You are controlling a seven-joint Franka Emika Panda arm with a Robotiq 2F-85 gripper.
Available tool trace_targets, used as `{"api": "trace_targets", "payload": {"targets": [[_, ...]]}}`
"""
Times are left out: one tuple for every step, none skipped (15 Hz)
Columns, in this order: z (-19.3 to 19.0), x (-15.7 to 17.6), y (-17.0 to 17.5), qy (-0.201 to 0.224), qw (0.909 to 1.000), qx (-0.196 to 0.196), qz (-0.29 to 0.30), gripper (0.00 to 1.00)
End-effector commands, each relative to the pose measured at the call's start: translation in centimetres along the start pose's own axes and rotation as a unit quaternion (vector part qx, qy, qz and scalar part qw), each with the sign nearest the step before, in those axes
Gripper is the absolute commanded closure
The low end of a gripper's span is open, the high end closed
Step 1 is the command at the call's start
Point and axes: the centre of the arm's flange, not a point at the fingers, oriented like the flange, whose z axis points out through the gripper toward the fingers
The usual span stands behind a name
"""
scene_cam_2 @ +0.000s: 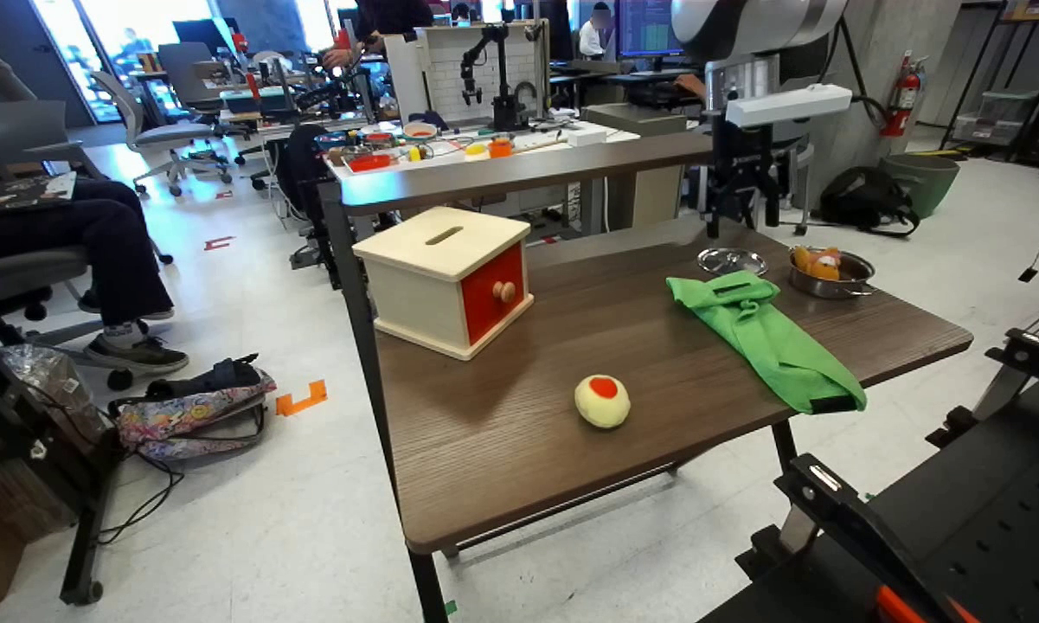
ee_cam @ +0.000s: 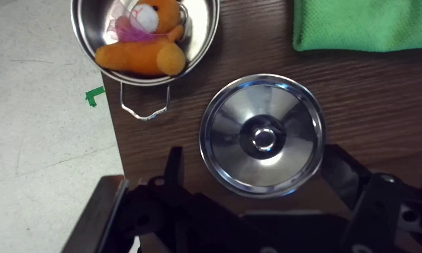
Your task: Remove the lid from the silver pot
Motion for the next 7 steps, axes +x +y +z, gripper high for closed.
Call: {"api": "trace_targets", "payload": {"targets": [[-5.1,-3.7,1.4,0.028,0.9995,0.018,-0.002,0.00],[-6.5,-4.4,2.1,0.018,0.9996,0.018,-0.016,0.00],[-7.6,-5.0,2.8,0.017,0.9991,0.023,-0.030,0.00],[-8.2,-5.3,3.6,0.015,0.9983,0.029,-0.049,0.00],[-8.6,-5.3,4.1,0.011,0.9978,0.024,-0.060,0.00],[-7.6,-1.9,2.6,0.024,0.9990,0.011,-0.036,0.00],[-8.3,-2.4,3.3,0.023,0.9987,0.013,-0.044,0.00]]}}
